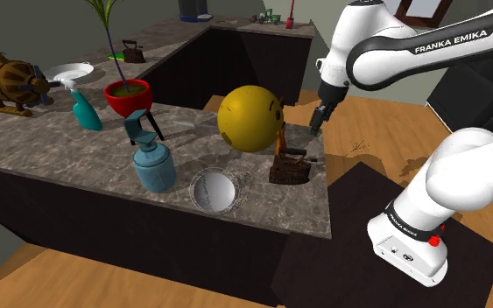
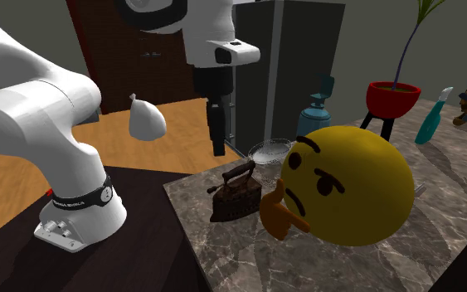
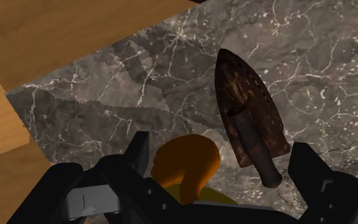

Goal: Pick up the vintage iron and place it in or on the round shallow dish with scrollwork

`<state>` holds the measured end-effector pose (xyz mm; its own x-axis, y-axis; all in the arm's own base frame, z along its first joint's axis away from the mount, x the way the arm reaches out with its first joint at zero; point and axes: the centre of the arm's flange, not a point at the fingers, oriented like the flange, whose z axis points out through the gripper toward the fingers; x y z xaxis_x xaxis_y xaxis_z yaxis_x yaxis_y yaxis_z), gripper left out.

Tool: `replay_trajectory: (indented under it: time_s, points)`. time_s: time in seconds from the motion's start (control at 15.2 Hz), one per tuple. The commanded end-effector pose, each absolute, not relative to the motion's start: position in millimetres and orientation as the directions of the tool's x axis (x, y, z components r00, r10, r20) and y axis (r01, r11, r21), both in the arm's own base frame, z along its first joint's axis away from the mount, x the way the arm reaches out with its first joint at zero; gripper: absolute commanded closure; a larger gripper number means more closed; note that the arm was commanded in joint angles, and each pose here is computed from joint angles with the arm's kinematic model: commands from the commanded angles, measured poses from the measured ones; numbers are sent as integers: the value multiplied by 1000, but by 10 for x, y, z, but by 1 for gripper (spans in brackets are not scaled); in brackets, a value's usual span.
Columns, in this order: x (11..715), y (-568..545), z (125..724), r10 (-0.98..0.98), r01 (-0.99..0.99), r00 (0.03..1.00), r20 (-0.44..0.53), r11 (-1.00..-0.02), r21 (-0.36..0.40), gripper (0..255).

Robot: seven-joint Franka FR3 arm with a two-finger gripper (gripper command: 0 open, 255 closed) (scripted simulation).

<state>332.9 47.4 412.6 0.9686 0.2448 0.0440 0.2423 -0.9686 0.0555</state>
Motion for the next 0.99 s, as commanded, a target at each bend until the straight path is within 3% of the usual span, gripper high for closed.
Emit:
replay_trajectory:
  time_s: [0.0, 0.33, 0.92]
  points:
    - [3339, 565, 3895, 288, 286, 956, 46, -956, 60, 0]
    - [3349, 760, 3265, 391, 387, 920, 43, -919, 69, 0]
    - [3375, 741, 2867, 391, 387, 920, 43, -919, 69, 0]
